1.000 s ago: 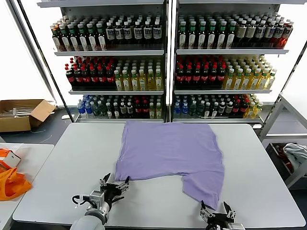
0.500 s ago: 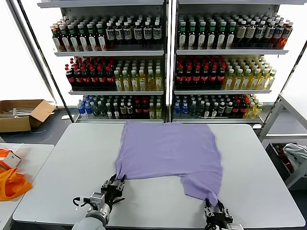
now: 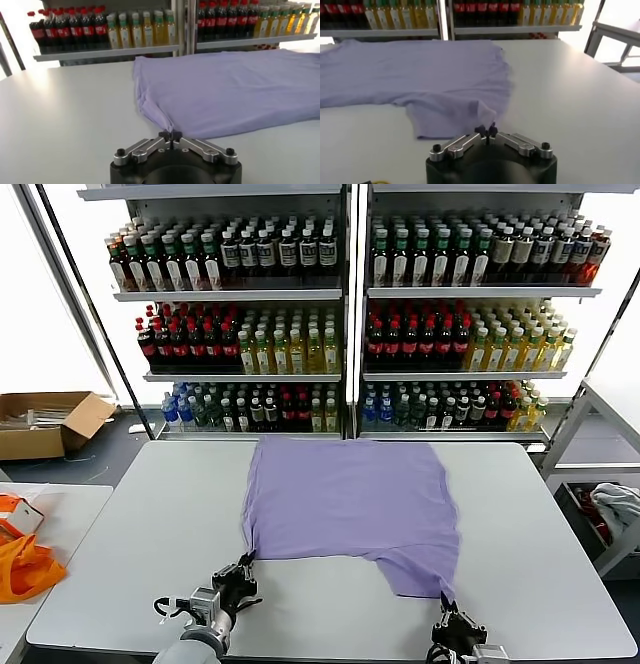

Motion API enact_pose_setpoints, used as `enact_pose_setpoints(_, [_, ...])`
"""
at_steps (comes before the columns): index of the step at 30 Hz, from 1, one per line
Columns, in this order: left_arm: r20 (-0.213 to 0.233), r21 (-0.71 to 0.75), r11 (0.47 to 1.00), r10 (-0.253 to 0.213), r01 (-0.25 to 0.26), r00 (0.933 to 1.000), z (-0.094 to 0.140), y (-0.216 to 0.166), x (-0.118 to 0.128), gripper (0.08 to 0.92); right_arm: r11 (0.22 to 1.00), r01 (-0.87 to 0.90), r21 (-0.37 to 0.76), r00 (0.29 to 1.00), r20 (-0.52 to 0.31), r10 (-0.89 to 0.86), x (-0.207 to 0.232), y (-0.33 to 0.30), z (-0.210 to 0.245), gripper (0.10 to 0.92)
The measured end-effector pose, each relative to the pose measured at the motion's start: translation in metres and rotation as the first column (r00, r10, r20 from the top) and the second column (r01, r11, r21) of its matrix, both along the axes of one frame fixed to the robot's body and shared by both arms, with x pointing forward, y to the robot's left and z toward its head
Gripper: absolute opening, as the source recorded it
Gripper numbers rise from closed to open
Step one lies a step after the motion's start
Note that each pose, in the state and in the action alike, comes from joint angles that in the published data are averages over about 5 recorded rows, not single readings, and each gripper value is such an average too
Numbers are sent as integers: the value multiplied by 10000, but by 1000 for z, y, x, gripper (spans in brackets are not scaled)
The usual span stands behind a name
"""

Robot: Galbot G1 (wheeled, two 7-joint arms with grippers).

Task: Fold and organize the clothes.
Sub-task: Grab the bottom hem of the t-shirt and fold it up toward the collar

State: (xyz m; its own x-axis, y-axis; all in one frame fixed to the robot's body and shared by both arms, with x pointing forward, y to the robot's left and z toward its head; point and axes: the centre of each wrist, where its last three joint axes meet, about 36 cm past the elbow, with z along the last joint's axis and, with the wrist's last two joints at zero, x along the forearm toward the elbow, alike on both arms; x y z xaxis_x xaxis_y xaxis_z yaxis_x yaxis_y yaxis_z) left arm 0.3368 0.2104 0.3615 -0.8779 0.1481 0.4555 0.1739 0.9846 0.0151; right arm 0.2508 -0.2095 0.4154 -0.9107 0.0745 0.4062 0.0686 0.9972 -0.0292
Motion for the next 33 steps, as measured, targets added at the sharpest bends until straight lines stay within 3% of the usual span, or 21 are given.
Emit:
enact_pose_setpoints(11, [803, -616, 9981, 109, -59, 9967, 7, -5, 8, 84, 9998, -183, -101, 9922, 1232, 194, 18, -1, 4, 107])
enact_pose_setpoints(20, [1403, -1201, 9924, 434, -265, 9892, 7, -7, 23, 84, 9998, -215, -10, 9837, 1788, 213, 37, -4, 3, 107])
enact_pose_setpoints(33, [1890, -1767, 9826, 916, -580, 9777, 13, -2, 51, 84, 9997, 62, 240, 9725, 2324, -116, 75, -5, 10, 107])
